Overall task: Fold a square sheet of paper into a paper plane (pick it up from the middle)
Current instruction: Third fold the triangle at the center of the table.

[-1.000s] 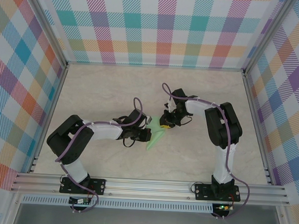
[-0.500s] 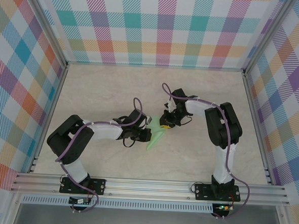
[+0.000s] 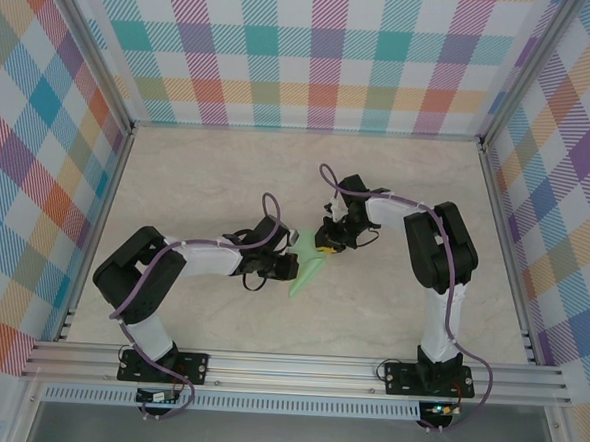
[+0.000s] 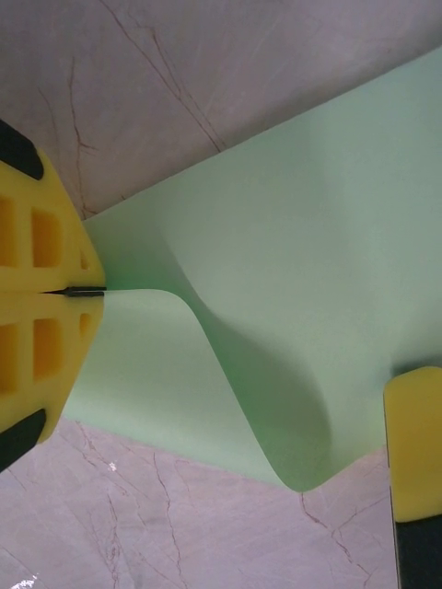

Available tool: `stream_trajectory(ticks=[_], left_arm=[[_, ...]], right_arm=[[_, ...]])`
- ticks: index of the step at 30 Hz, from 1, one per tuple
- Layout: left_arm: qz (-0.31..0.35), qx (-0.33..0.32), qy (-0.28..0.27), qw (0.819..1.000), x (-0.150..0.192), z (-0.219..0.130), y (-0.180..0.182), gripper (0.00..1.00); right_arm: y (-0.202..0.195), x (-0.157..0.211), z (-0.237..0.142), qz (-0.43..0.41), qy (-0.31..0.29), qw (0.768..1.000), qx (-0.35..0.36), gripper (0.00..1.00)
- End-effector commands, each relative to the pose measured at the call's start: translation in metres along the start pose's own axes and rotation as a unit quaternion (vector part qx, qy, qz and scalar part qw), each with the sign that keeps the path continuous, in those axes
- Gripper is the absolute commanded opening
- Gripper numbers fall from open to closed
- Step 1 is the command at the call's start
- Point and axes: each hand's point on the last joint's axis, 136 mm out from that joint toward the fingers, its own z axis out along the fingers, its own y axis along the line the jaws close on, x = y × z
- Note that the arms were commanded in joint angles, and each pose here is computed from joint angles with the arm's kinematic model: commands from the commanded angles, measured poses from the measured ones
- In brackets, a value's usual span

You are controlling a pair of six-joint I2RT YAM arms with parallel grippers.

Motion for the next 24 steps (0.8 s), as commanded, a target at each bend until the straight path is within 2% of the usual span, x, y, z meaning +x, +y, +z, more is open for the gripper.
stream_trajectory(ticks=[1, 9, 24], left_arm=[[-0.013, -0.007, 0.011, 1.000, 0.005, 0.003, 0.007, 0.05], [-0.013, 0.003, -0.012, 1.000, -0.003, -0.011, -0.001, 0.05], [-0.017, -0.006, 0.009, 1.000, 0.005, 0.002, 0.007, 0.05]], right_arm=[[-0.014, 0.009, 0.009, 0.017, 0.020, 0.999, 0.028, 0.16], [-0.014, 0.010, 0.009, 0.017, 0.021, 0.999, 0.029, 0.16], [-0.014, 0.009, 0.010, 0.017, 0.021, 0.999, 0.029, 0.17]])
